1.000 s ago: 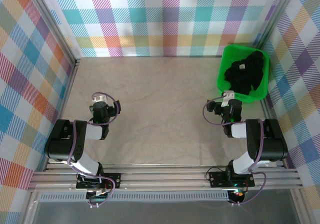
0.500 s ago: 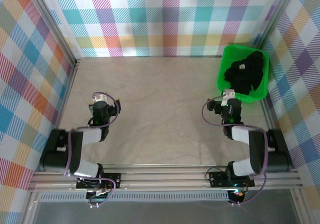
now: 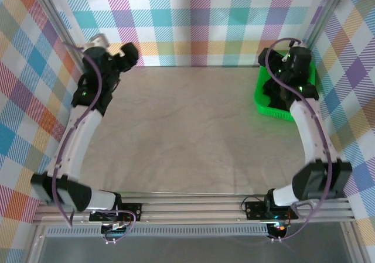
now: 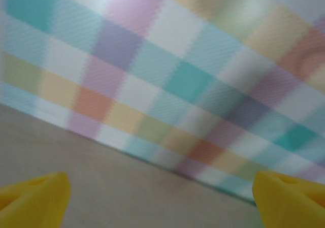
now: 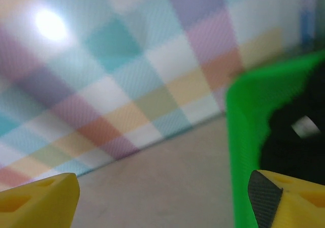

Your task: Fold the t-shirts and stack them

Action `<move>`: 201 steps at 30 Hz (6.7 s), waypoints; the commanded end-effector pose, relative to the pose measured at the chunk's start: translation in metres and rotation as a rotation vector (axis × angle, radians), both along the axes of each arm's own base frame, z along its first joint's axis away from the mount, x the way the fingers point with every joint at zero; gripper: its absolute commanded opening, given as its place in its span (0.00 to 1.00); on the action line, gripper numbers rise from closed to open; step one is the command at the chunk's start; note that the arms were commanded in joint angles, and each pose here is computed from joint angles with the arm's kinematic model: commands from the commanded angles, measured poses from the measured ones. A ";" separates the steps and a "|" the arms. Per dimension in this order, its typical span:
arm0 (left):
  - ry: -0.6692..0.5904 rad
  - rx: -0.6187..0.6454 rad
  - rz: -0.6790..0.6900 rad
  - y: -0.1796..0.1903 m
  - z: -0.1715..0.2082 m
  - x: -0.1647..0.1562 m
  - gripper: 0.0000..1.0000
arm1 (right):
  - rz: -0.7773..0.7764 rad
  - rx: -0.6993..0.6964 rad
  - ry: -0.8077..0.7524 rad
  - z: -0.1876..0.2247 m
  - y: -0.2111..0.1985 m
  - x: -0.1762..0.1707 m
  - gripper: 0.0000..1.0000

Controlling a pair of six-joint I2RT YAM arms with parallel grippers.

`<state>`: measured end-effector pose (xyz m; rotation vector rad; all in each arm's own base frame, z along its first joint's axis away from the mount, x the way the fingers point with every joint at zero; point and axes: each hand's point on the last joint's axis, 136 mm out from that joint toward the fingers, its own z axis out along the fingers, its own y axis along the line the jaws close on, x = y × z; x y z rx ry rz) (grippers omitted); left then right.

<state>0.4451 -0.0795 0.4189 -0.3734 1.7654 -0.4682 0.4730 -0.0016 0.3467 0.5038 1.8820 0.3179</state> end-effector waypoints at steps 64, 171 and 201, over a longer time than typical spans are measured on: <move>0.168 0.184 0.373 0.032 0.003 -0.139 0.84 | 0.958 -0.004 -0.344 0.143 0.364 -0.081 0.00; 0.559 0.678 0.111 -0.157 -0.273 0.105 0.00 | 0.286 -0.143 0.606 -0.199 0.152 0.082 0.00; 0.050 -0.027 0.083 -0.058 0.028 0.045 0.00 | 0.330 0.099 -0.141 0.116 0.120 0.046 0.00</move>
